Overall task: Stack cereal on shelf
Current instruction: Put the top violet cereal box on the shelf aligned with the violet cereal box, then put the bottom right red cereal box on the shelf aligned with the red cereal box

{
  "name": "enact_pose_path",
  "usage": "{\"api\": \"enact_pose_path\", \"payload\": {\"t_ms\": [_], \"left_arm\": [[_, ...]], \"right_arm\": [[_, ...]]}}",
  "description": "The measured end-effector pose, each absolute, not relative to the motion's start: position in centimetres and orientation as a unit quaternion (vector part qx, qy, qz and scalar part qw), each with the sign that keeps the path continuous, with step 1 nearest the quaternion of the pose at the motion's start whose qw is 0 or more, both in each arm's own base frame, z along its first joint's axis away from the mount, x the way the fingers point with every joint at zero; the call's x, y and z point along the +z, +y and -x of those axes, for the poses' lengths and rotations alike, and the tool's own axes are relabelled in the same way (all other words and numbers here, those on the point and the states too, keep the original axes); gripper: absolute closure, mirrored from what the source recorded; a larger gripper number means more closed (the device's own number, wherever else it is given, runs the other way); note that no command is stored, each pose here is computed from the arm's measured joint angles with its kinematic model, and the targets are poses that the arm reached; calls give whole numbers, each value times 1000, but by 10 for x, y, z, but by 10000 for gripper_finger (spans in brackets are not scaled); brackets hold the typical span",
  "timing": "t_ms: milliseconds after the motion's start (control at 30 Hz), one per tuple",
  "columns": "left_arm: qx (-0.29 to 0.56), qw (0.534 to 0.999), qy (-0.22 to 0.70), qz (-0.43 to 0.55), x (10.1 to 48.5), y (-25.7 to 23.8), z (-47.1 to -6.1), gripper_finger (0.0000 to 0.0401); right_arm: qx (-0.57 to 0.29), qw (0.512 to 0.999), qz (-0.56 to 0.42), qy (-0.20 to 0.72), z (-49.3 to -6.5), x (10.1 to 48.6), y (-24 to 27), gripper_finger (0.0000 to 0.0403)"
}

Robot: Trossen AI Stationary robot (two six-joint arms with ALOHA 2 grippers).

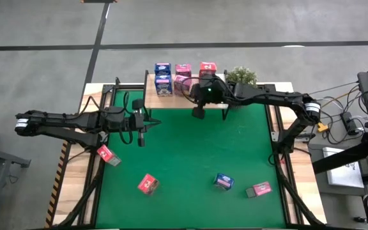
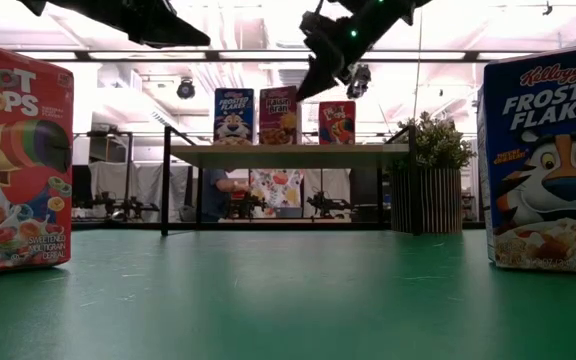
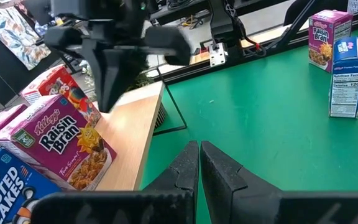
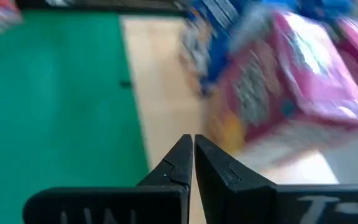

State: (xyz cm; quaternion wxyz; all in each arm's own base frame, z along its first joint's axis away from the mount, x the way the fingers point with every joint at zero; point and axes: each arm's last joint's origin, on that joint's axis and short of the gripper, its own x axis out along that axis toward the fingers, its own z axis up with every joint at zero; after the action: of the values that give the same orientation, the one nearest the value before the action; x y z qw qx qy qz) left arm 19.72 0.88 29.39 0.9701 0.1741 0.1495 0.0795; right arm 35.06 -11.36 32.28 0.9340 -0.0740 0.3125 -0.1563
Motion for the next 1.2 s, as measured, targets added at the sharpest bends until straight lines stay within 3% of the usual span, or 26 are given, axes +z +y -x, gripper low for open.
{"api": "enact_pose_path", "payload": {"t_ms": [200, 367, 900, 1200], "left_arm": [[80, 970, 148, -174, 294, 9, -197, 401], [80, 970, 149, -174, 294, 9, -197, 401], [79, 970, 151, -174, 294, 9, -197, 401], [79, 970, 151, -174, 294, 9, -197, 401]], "right_arm": [[-173, 944, 99, 263, -376, 313, -112, 394], [-223, 925, 125, 281, -381, 303, -117, 394], [-265, 903, 141, 307, -374, 304, -122, 394], [-232, 919, 123, 293, -378, 307, -116, 394]]}}
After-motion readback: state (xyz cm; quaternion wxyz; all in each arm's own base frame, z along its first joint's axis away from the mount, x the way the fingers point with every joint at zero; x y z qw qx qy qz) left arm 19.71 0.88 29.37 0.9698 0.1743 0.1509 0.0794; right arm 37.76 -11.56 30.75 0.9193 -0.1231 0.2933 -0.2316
